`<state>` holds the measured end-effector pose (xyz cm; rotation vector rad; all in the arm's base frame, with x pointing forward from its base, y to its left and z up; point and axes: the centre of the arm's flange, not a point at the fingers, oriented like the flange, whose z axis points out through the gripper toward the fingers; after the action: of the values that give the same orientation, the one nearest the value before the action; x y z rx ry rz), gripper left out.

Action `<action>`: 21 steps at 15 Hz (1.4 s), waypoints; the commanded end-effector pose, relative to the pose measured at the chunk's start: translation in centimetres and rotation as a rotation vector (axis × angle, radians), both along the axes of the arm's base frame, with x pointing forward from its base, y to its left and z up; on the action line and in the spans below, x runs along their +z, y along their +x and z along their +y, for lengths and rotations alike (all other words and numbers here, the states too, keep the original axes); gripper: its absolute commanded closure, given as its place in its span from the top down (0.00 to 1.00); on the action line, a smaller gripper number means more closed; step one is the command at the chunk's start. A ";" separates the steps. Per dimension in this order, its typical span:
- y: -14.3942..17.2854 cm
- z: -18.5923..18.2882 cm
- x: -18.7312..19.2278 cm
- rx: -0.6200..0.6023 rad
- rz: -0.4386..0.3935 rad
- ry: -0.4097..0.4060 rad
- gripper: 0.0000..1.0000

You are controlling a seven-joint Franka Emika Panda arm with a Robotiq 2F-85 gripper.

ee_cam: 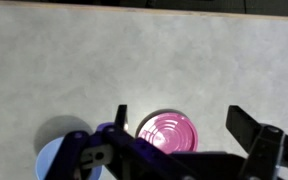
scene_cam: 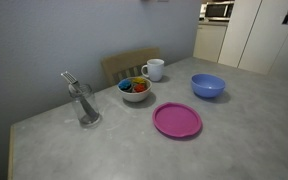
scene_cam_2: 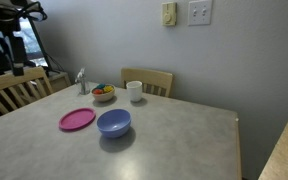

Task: Put the pink plate on top of the blue bowl, push the blue bowl forwards

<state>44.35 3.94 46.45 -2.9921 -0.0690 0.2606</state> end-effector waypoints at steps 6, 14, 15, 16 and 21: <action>4.6 5.6 -4.0 0.027 0.050 -0.034 1.00; 6.8 6.3 -4.7 0.025 0.050 -0.013 1.00; 7.6 6.7 -5.6 0.033 0.053 -0.008 1.00; 8.3 7.2 -6.5 0.044 0.056 -0.008 1.00; 12.0 10.6 -10.7 0.116 0.113 0.000 1.00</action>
<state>52.89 12.59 37.81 -2.9992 -0.1697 0.3977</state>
